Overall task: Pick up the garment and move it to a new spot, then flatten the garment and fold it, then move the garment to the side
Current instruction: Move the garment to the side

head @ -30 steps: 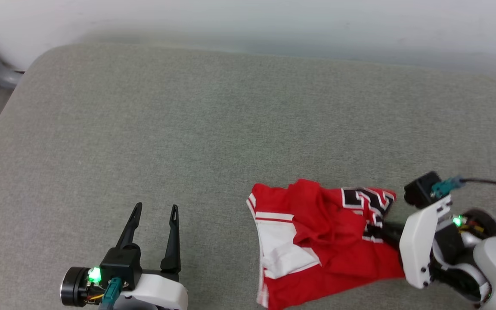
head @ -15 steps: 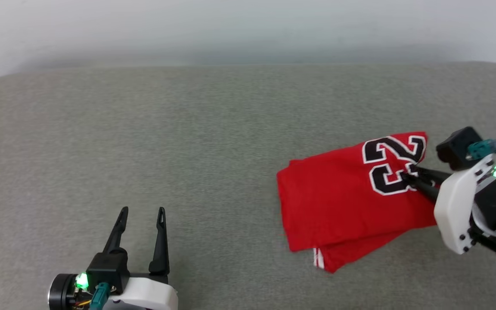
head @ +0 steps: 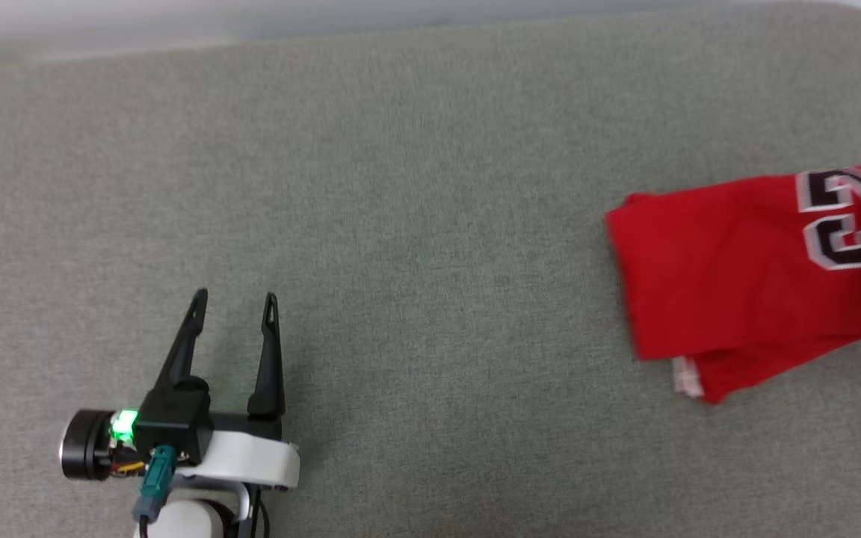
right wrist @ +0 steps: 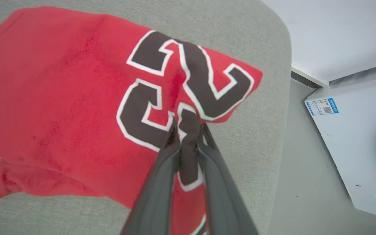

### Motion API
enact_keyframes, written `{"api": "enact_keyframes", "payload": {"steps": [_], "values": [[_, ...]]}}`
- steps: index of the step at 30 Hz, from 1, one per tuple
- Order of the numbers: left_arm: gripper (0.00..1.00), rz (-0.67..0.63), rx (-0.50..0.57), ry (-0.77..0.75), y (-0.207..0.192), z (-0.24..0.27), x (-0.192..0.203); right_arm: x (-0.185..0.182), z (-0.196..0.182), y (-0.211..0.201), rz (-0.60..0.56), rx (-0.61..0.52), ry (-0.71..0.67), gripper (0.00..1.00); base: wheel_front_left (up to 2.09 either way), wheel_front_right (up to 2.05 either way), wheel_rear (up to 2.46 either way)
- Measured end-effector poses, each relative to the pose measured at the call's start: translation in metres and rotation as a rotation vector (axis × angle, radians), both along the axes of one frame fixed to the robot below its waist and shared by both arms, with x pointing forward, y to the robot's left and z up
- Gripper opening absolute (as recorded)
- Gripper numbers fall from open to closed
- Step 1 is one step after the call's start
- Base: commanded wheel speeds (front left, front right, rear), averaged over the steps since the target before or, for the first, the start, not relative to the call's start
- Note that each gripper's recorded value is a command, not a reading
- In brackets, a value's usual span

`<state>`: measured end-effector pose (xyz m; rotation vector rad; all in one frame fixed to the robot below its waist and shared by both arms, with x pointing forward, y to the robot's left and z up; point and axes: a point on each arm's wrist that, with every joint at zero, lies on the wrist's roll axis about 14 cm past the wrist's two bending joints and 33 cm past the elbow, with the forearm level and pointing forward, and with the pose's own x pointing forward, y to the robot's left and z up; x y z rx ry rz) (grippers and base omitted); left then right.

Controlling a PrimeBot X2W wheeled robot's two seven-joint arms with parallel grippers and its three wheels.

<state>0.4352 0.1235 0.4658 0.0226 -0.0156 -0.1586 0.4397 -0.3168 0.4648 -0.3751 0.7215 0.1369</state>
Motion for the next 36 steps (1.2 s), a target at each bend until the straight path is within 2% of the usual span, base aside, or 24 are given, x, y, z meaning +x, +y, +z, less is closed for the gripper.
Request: {"api": "enact_keyframes", "payload": {"steps": [6,13,18,22,23,24,31,36], "values": [[1.00,-0.011,0.002,0.003,-0.003,-0.011,0.019,0.016,-0.014,-0.067,-0.170,-0.079,0.015,0.00,0.00,0.00,0.00],[1.00,-0.010,0.007,0.020,-0.002,-0.026,0.031,0.029,-0.032,-0.121,-0.313,-0.159,0.040,0.00,0.00,0.00,0.00],[1.00,-0.005,0.011,0.033,0.000,-0.035,0.036,0.035,-0.040,-0.146,-0.391,-0.199,0.052,0.00,0.00,0.00,0.00],[1.00,0.000,0.016,0.030,0.002,-0.035,0.038,0.034,-0.050,-0.149,-0.438,-0.171,0.057,0.00,0.00,0.00,0.00],[1.00,0.000,0.016,0.027,0.002,-0.034,0.038,0.034,-0.049,-0.149,-0.445,-0.166,0.046,0.47,0.00,0.00,0.00],[1.00,0.002,0.015,0.024,0.002,-0.032,0.037,0.034,-0.047,-0.150,-0.450,-0.167,0.035,1.00,0.00,0.00,0.00],[1.00,0.017,0.008,0.011,0.004,-0.015,0.020,0.032,-0.003,-0.152,-0.426,-0.184,-0.150,1.00,0.00,0.00,0.00],[1.00,0.049,0.003,0.006,0.013,-0.002,-0.004,0.042,0.050,-0.120,-0.331,-0.115,-0.434,1.00,0.00,0.00,0.00]]}}
